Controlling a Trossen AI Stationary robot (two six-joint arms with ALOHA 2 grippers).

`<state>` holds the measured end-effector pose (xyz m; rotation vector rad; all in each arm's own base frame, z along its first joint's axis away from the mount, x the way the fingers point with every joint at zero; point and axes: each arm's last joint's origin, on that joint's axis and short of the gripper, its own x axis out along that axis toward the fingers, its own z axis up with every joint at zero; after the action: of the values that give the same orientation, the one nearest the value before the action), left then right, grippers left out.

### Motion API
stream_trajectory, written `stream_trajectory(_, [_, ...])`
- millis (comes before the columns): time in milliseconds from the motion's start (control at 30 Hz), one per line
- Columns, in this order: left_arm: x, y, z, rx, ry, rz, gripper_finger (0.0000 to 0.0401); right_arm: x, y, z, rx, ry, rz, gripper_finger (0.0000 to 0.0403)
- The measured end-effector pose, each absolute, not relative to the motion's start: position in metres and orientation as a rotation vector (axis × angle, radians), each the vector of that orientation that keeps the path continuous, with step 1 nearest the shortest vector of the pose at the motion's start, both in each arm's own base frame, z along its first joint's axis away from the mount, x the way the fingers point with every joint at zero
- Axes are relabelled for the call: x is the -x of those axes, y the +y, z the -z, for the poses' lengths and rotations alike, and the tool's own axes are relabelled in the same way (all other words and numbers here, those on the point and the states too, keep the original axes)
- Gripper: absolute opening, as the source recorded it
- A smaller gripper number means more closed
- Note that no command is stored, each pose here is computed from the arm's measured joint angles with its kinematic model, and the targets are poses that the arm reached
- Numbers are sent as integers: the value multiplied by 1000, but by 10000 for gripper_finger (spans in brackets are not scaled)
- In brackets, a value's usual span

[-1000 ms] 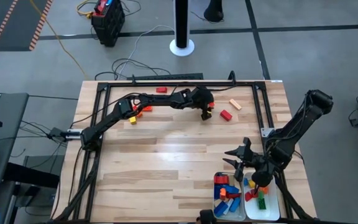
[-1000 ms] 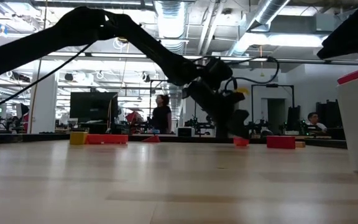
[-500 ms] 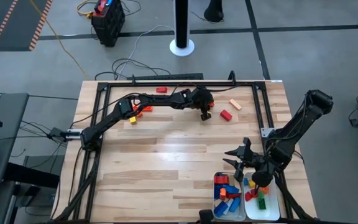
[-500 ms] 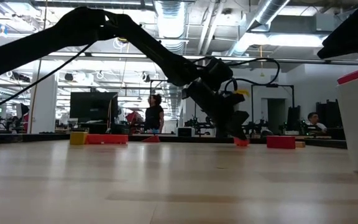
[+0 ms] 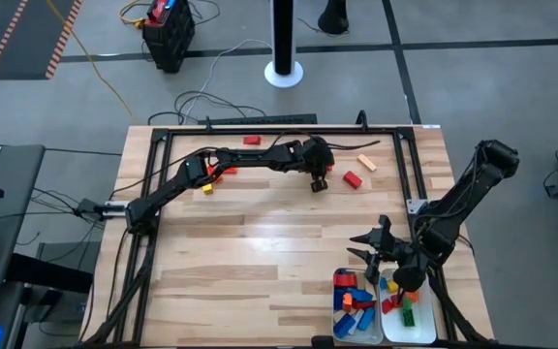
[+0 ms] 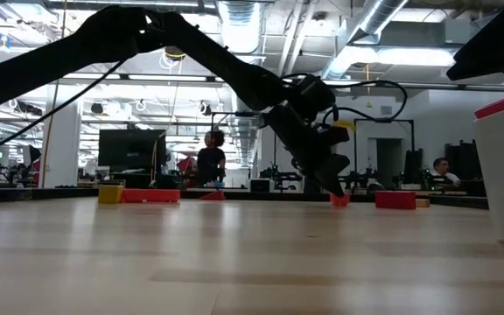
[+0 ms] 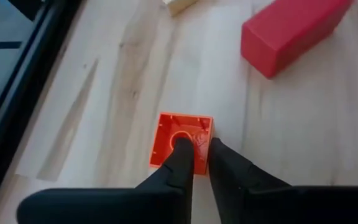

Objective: Sort blocks by size
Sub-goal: Put the small orange game piece into the white bin

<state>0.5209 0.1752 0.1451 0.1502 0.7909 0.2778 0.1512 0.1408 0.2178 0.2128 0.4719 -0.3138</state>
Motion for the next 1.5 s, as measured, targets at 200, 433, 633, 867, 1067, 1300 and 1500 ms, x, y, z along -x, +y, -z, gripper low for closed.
stream_trajectory(200, [-517, 172, -154, -54, 878, -213, 16, -151, 148, -227, -220, 456, 272, 162])
stream_trajectory(433, [-513, 153, -154, 22, 986, -112, 3, -152, 152, -238, -202, 443, 242, 155])
stream_trajectory(633, [-512, 127, -151, -21, 1069, -47, 6, -152, 152, -238, -199, 444, 244, 144])
stream_trajectory(867, [-507, 107, -176, -119, 1094, -73, 7, -151, 152, -238, -205, 443, 243, 144])
stream_trajectory(1067, [-501, 96, -211, -172, 1045, -61, 11, -149, 148, -242, -204, 394, 281, 143])
stream_trajectory(1300, [-483, 74, -262, -291, 876, -60, 2, -148, 141, -251, -242, 361, 295, 143])
stream_trajectory(1500, [-425, 61, -267, -277, 741, -134, 1, -147, 140, -248, -252, 397, 288, 143])
